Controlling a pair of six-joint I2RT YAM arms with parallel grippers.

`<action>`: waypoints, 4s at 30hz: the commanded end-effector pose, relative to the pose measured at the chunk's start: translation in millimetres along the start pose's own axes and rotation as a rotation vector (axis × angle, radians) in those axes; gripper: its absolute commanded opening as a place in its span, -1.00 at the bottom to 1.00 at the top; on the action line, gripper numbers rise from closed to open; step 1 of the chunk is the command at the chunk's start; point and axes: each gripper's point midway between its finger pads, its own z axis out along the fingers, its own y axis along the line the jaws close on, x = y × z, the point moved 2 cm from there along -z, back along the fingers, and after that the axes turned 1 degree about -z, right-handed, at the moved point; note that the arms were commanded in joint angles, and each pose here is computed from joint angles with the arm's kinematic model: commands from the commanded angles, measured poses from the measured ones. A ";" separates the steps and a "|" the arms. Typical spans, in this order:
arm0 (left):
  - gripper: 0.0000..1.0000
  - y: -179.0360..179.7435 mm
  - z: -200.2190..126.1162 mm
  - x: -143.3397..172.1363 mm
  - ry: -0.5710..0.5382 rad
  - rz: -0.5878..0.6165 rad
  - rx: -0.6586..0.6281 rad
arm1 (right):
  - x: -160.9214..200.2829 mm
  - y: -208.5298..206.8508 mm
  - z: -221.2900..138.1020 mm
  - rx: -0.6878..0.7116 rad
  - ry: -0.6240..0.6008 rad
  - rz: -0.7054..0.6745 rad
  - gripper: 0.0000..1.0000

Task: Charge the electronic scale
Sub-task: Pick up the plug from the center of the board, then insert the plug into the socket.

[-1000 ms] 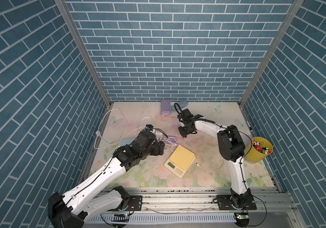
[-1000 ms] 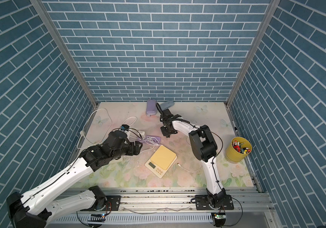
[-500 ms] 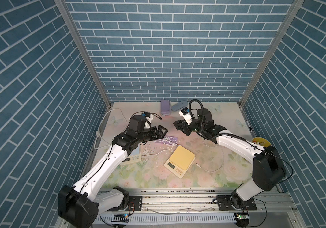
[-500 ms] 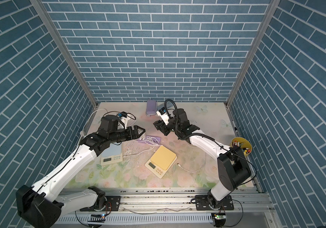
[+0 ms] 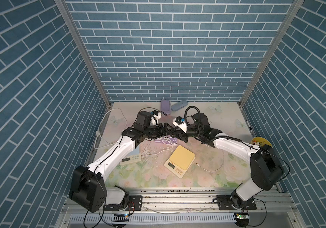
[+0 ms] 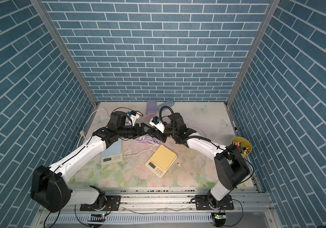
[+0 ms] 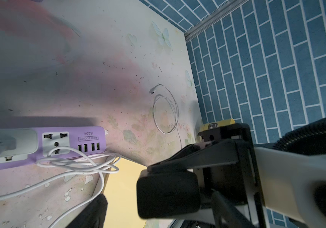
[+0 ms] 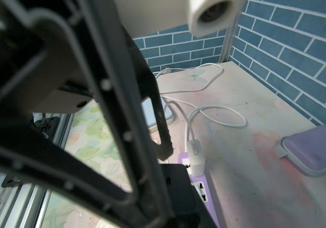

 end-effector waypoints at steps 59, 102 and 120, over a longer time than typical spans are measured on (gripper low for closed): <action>-0.44 87.7 99.0 -9.2 0.098 0.494 -0.928 | 119.2 -13.4 -64.0 0.465 0.346 0.423 0.17; 0.37 72.3 55.1 -35.4 0.009 0.445 -0.839 | 160.6 -40.9 -38.5 0.521 0.464 0.678 0.13; -0.26 119.1 79.4 -7.9 0.135 0.356 -0.801 | 166.1 -58.6 4.8 0.413 0.493 0.732 -0.07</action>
